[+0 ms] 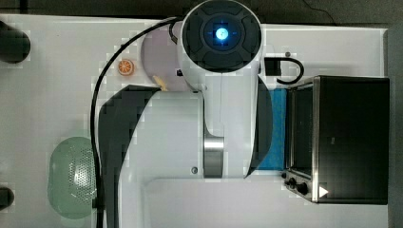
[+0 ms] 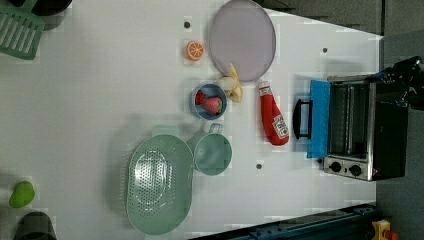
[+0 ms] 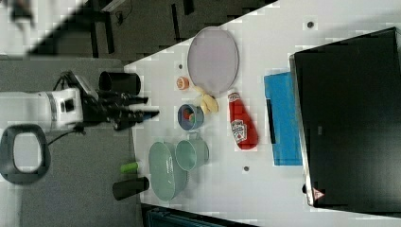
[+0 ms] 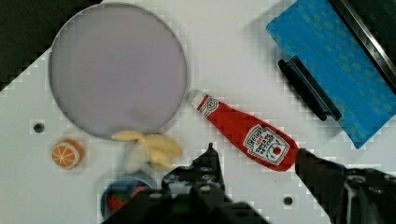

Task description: Pick Ketchup from the table and place in oven.

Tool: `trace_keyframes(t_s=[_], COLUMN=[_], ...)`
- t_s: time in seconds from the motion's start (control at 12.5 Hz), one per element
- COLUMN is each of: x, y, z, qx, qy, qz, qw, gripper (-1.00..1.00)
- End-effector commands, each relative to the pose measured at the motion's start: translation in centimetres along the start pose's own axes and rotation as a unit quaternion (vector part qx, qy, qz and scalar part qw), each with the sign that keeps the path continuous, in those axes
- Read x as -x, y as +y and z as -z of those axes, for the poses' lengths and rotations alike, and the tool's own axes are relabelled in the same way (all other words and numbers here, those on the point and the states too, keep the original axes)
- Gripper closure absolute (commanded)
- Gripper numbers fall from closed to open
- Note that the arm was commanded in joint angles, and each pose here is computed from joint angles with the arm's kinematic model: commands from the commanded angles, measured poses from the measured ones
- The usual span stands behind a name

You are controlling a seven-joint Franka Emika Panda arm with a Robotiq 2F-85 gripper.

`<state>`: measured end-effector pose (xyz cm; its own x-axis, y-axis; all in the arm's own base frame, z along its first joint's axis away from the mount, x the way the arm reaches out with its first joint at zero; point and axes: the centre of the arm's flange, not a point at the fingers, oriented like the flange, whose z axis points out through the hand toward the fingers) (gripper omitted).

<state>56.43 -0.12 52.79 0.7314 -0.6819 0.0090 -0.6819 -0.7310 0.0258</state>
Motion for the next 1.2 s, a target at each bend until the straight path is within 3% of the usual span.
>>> trace_keyframes(t_s=[0.08,0.24,0.64,0.96,1.2], x=[9.9,9.9,9.3,7.4,6.1], y=[12.1,12.1,11.2,9.2,7.5], z=[8.8,8.8,6.2,0.4,-3.9], qx=[-0.023,-0.023,-0.005,0.004,-0.002], qy=[0.003,0.003,-0.013,-0.024,-0.018], qz=[-0.133,-0.133,-0.100,0.046,0.157], qw=[0.991,0.991,0.995,0.999,0.987], gripper=[-0.59,-0.99,-1.00,-1.00,-1.00])
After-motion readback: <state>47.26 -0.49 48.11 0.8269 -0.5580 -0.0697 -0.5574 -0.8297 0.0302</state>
